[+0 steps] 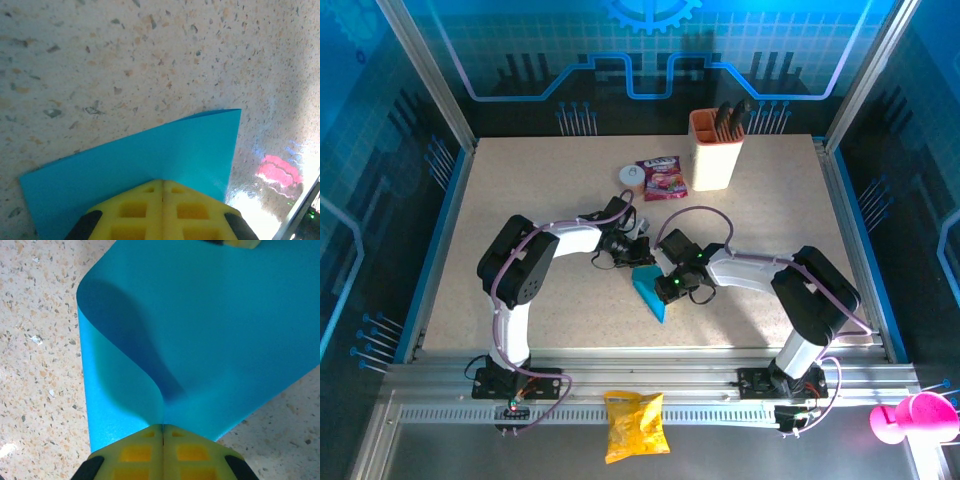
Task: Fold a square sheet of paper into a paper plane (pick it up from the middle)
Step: Third fold the triangle at the center of the table.
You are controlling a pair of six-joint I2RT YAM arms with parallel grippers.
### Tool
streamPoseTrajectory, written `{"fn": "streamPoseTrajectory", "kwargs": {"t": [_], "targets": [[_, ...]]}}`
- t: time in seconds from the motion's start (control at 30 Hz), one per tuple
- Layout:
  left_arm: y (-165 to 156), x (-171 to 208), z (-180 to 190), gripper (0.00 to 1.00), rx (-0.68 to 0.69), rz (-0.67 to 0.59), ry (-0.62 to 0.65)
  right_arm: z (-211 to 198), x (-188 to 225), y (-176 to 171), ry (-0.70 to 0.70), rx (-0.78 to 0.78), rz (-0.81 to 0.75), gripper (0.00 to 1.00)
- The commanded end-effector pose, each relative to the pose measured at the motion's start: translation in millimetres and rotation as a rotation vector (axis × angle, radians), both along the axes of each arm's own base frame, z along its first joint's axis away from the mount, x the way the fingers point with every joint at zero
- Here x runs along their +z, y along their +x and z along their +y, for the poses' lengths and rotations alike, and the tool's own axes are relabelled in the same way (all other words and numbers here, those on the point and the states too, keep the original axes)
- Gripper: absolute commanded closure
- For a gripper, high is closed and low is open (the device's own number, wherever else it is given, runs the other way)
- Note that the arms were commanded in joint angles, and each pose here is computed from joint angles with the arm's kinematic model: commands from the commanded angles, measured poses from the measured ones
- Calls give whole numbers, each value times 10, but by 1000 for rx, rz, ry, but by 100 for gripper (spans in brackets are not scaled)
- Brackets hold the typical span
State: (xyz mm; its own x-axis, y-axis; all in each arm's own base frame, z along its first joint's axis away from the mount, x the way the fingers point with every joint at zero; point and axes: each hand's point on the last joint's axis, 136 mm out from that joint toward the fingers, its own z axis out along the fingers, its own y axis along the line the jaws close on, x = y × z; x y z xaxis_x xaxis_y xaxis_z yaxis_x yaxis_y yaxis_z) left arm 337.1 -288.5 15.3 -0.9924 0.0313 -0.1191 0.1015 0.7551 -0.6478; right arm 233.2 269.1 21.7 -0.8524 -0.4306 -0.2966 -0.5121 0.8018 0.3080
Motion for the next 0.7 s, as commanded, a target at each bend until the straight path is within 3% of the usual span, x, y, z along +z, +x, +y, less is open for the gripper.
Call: {"fn": "streamPoseTrajectory", "kwargs": {"t": [0.0, 0.67], "targets": [[-91, -185, 40, 100, -16, 43, 56, 35, 22, 76, 20, -3, -3, 100], [-118, -194, 13, 100, -26, 48, 52, -69, -141, 76, -6, -34, 27, 100]]}}
